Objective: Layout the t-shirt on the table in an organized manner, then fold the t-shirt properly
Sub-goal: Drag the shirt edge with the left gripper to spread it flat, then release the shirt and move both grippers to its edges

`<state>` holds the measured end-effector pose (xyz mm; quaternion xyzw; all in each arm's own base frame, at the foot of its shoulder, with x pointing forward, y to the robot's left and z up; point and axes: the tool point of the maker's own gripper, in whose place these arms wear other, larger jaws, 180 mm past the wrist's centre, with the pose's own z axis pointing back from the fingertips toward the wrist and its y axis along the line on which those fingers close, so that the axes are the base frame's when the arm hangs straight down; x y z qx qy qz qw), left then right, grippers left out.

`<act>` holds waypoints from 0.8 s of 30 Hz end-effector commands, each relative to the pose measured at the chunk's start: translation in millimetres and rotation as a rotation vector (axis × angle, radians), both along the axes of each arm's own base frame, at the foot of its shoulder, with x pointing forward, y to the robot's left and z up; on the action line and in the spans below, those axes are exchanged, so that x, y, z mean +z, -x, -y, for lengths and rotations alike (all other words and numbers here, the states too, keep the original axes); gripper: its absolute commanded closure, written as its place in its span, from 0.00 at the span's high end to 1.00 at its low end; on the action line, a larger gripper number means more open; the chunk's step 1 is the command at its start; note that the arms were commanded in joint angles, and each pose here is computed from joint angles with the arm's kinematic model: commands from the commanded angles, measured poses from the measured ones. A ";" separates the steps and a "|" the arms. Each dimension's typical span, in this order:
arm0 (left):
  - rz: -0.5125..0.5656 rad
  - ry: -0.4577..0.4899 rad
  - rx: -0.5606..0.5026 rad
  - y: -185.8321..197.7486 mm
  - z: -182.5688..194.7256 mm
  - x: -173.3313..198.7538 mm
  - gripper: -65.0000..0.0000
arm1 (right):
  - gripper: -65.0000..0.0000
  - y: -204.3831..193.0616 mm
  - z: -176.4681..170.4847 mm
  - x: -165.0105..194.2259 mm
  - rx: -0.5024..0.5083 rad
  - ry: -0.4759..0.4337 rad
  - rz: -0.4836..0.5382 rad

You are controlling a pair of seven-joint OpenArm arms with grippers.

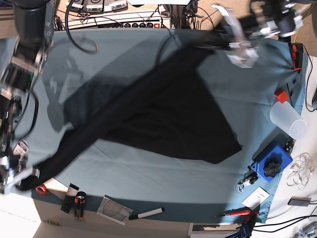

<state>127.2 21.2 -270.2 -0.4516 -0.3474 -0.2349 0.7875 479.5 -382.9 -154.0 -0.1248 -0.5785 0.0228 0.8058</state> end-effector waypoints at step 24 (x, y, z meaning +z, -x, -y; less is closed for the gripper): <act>0.218 0.020 -0.292 35.4 120.6 15.2 0.36 | 0.31 12.3 22.1 12.9 -0.025 0.033 -0.179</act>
